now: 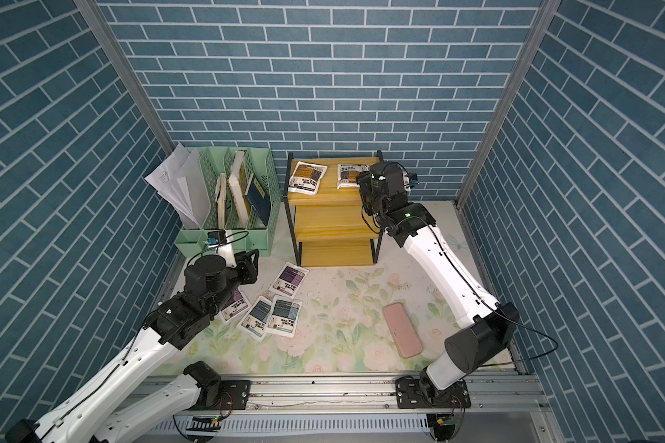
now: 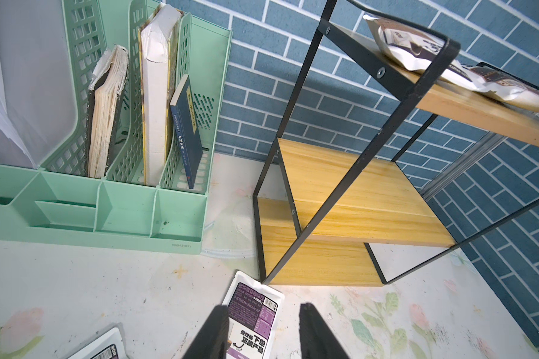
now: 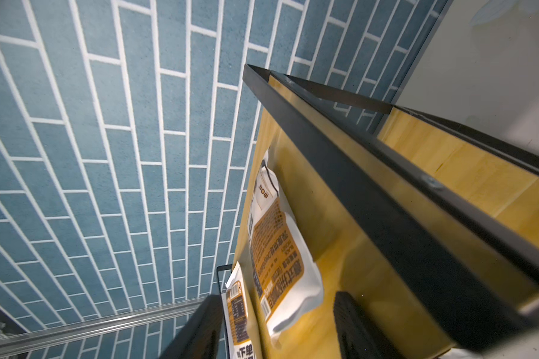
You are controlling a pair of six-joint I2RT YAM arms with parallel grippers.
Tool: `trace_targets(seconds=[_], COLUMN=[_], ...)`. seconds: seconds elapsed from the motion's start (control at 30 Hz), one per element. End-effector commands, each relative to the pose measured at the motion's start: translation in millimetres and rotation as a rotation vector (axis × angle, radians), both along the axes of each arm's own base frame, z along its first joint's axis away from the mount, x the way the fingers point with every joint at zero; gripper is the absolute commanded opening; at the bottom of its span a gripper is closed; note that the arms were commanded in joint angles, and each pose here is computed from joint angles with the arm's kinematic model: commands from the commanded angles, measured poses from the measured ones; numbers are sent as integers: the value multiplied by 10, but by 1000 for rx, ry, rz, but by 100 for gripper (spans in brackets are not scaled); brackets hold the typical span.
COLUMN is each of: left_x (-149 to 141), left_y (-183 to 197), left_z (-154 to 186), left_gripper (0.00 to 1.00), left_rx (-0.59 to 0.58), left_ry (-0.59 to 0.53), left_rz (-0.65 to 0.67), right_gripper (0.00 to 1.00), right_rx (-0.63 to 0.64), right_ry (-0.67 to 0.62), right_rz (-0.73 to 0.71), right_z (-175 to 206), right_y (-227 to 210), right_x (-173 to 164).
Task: Place the bagged coffee beans on the shelf by color
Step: Place the coffee beans on the shelf, then pick up the coffee beans at the center of the board.
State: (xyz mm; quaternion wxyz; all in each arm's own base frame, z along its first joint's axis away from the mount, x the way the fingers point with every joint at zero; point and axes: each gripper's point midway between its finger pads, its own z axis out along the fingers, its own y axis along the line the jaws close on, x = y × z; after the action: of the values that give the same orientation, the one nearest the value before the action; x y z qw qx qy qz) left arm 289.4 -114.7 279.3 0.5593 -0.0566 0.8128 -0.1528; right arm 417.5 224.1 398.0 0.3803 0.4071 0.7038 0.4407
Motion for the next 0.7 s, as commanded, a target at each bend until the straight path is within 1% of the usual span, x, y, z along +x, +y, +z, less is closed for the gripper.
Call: trace_targets(seconds=[0.0, 0.07, 0.1, 0.17, 0.2, 0.23, 0.3, 0.37, 0.43, 0.5, 0.57, 0.63, 0.67], left_x=[-4, 1, 7, 38, 63, 99, 174, 257, 302, 313, 289, 223, 171], left_y=[59, 40, 38, 46, 64, 91, 142, 211, 258, 292, 319, 305, 288], left_z=[38, -18, -59, -178, -261, -365, -582, -799, -979, -1170, -1366, -1558, -1650], left_gripper=[43, 43, 43, 42, 42, 41, 39, 38, 38, 38, 37, 35, 34], left_rx=[11, 12, 7, -23, -45, -76, -144, -222, -275, -328, -381, -415, -432], left_ry=[-1, 18, 32, 73, 103, 144, 224, 295, 354, 408, 458, 510, 537], left_rz=[17, 7, 2, -12, -18, -29, -52, -68, -76, -76, -63, -55, -52], right_gripper=[71, 71, 71, 69, 69, 69, 67, 67, 67, 66, 63, 60, 57], right_rx=[-4, -64, -106, -162, -166, -140, -49, -3, 1, 13, 67, 89, 103], right_ry=[-39, -73, -113, -134, -139, -173, -192, -163, -171, -173, -135, -82, -64], right_rz=[76, 121, 155, 233, 283, 335, 391, 452, 510, 567, 611, 642, 660], right_z=[175, 134, 123, -116, -263, -398, -758, -1160, -1391, -1606, -1913, -2217, -2342], right_y=[-35, -109, -168, -253, -246, -217, -131, 56, 325, 607, 873, 1069, 1177], right_x=[-436, -749, -957, -1351, -1513, -1697, -1975, -2156, -2261, -2299, -2285, -2268, -2259])
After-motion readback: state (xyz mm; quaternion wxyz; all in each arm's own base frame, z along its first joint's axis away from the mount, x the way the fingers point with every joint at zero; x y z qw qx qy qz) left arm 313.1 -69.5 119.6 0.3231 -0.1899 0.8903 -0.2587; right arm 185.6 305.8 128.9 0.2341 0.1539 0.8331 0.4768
